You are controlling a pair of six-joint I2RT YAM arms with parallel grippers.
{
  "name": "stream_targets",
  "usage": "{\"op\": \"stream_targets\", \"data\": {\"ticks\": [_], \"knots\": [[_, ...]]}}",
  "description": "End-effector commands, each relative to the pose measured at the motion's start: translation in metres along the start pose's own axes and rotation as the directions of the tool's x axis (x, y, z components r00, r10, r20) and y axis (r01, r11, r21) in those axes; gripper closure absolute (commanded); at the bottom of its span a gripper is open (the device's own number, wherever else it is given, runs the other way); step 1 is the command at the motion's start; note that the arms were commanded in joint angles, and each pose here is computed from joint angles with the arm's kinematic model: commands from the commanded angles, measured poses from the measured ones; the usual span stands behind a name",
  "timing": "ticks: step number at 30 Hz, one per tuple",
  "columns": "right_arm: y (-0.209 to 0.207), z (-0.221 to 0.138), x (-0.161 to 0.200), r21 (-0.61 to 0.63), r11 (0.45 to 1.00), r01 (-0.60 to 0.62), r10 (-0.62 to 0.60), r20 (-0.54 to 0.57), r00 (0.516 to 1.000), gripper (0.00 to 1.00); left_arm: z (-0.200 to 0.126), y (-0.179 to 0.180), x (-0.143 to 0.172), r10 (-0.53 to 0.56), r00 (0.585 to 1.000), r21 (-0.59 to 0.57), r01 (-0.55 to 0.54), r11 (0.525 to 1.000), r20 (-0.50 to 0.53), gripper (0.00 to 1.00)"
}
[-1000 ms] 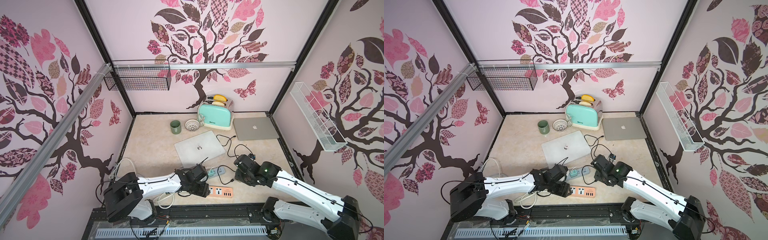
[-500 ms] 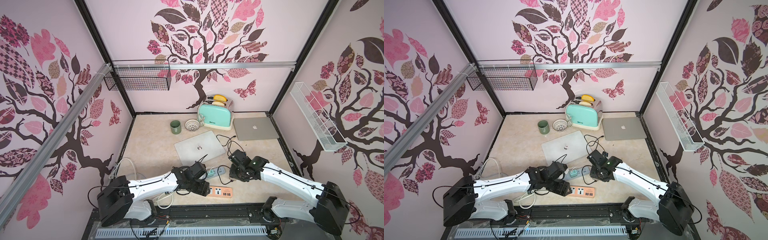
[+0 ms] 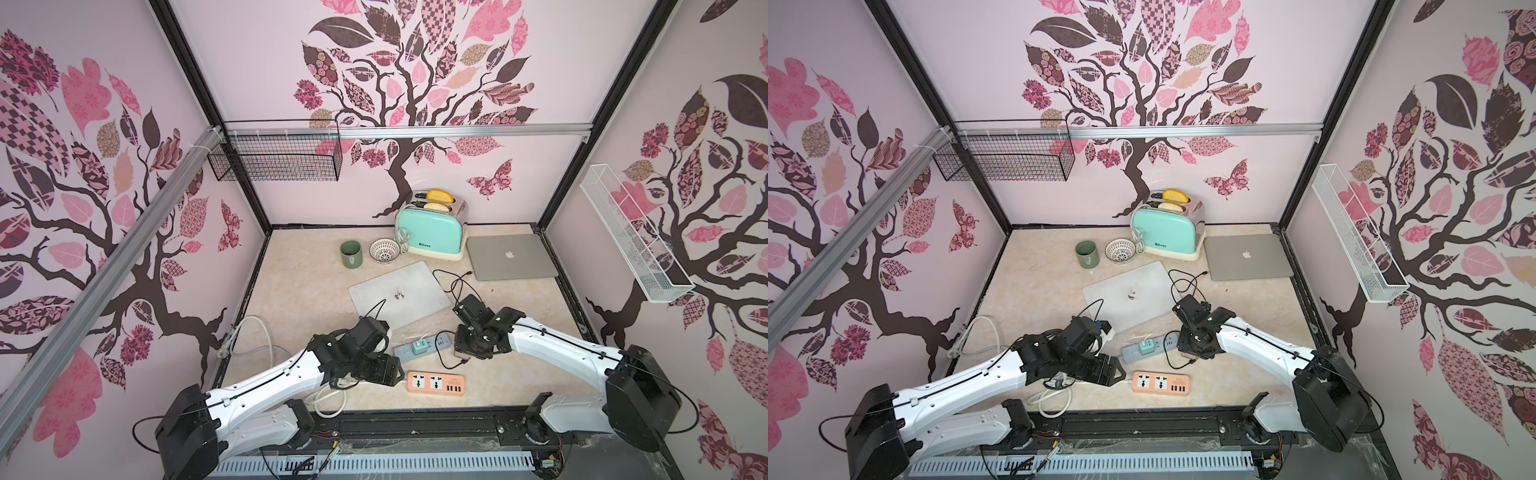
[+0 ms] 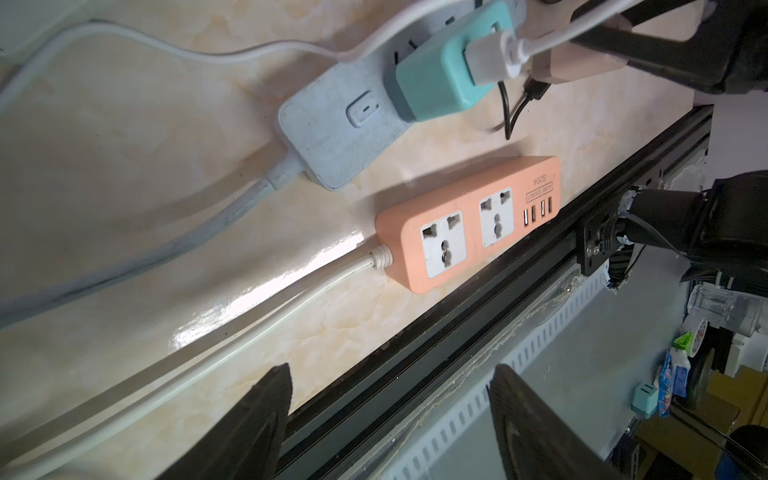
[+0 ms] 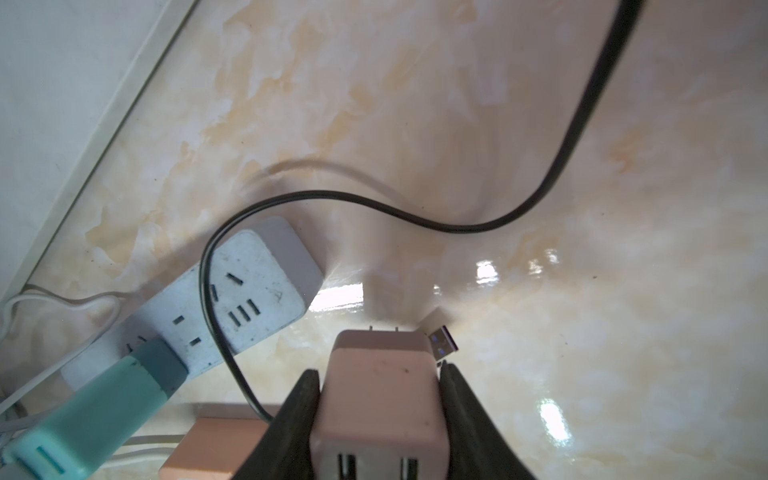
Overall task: Unplug the laptop charger
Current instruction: Place the plug at the center of the board.
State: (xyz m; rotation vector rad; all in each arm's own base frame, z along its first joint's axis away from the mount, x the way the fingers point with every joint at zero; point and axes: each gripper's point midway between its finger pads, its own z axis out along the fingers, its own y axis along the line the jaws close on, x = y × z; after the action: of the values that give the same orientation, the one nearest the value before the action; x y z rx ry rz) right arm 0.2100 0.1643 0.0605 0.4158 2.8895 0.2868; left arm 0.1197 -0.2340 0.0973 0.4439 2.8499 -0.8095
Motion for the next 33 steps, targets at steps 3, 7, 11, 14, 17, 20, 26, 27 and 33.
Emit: {"op": "stream_targets", "data": {"ticks": [3,7,11,14,17,20,26,27,33], "knots": [[0.004,0.003,-0.003,-0.011,1.0,0.006,-0.006,0.001,1.0,0.52,-0.004,0.007,0.005,-0.015,1.0,-0.013,0.015,1.0,0.001,0.21],[0.004,0.004,-0.002,-0.009,1.0,0.008,-0.008,-0.006,1.0,0.44,-0.01,0.008,0.0,-0.006,1.0,-0.037,0.007,0.999,0.022,0.21],[0.004,-0.001,-0.004,-0.011,1.0,0.005,-0.004,0.01,1.0,0.35,-0.015,0.007,-0.006,0.01,0.999,-0.056,-0.008,0.998,0.03,0.21],[0.005,-0.01,-0.009,-0.014,1.0,0.009,-0.008,0.037,0.999,0.31,-0.016,0.004,-0.01,0.002,0.999,-0.045,0.0,0.999,0.044,0.21],[0.008,-0.023,-0.018,-0.018,1.0,0.025,-0.024,0.073,0.997,0.25,-0.02,0.002,-0.014,0.001,0.999,-0.045,0.001,0.999,0.051,0.21],[0.014,-0.04,-0.027,-0.031,0.999,0.036,-0.032,0.114,0.993,0.18,-0.025,0.003,-0.018,-0.014,0.999,-0.038,0.016,0.999,0.05,0.21],[0.032,-0.084,-0.048,-0.057,0.996,0.066,-0.054,0.181,0.982,0.11,-0.038,0.014,-0.027,-0.092,0.993,0.005,0.092,0.996,0.075,0.13],[0.037,-0.092,-0.051,-0.061,0.995,0.073,-0.061,0.187,0.98,0.1,-0.041,0.017,-0.029,-0.103,0.991,0.01,0.103,0.995,0.082,0.1],[0.07,-0.131,-0.068,-0.085,0.99,0.113,-0.092,0.222,0.971,0.07,-0.053,0.024,-0.042,-0.149,0.981,0.045,0.144,0.989,0.127,0.04]]}}
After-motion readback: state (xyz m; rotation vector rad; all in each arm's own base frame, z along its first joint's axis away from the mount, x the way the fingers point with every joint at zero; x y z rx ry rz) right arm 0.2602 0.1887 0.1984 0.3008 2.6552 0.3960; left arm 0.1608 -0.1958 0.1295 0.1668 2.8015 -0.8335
